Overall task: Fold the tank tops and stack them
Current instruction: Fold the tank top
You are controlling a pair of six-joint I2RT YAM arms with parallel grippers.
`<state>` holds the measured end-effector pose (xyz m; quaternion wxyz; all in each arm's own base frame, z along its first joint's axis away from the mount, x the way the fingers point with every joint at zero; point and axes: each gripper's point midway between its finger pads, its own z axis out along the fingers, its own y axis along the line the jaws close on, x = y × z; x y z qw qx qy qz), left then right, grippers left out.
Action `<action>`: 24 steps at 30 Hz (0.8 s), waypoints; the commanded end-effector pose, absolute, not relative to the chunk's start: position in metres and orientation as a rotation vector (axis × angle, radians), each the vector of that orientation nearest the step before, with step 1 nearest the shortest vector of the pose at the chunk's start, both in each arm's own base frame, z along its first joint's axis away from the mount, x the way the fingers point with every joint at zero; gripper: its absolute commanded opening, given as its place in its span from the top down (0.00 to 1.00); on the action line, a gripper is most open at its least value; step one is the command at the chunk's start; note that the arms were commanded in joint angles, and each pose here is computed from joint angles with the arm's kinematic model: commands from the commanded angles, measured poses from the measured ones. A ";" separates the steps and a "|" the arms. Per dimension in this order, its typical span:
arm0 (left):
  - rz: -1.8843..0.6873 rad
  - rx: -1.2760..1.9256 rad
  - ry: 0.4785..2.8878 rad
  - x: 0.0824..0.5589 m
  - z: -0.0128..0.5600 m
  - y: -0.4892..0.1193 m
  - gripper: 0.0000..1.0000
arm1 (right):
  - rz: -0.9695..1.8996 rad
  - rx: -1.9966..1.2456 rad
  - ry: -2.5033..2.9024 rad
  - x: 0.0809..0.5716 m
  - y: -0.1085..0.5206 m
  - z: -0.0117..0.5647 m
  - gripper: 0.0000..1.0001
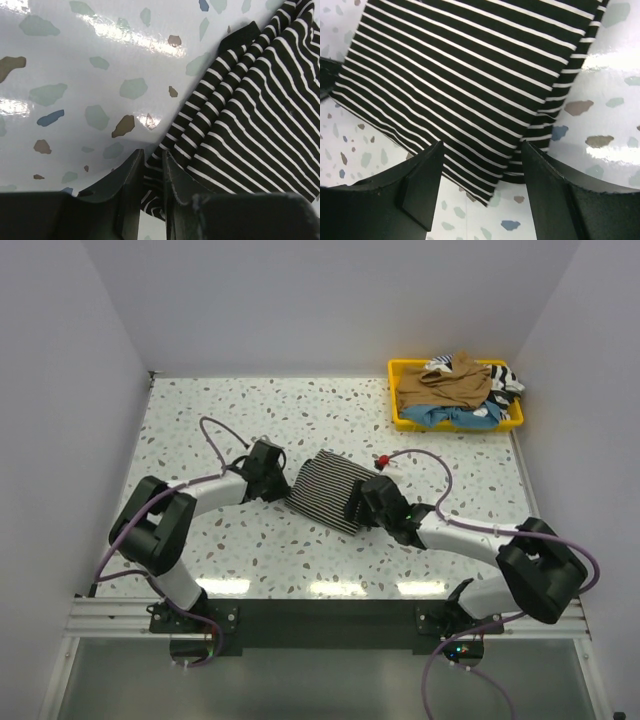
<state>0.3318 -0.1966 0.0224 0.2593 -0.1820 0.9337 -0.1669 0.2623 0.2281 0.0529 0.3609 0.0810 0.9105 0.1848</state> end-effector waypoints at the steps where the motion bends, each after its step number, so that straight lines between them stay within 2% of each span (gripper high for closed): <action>1: -0.470 -0.513 2.510 0.334 0.016 -0.202 0.74 | 0.537 0.241 2.254 0.279 0.243 0.064 0.33; 9: -0.492 -0.500 2.515 0.329 0.014 -0.206 0.74 | 0.679 0.249 2.247 0.254 0.297 0.077 0.40; 13: -0.475 -0.467 2.507 0.334 0.022 -0.203 0.73 | 0.578 0.331 2.235 0.250 0.270 0.090 0.40; 20: -0.414 -0.455 2.415 0.364 0.069 -0.181 0.63 | 0.487 0.312 2.268 0.222 0.226 0.104 0.42; 24: -0.356 -0.511 2.352 0.357 0.093 -0.163 0.64 | 0.446 0.206 2.232 0.228 0.223 0.130 0.58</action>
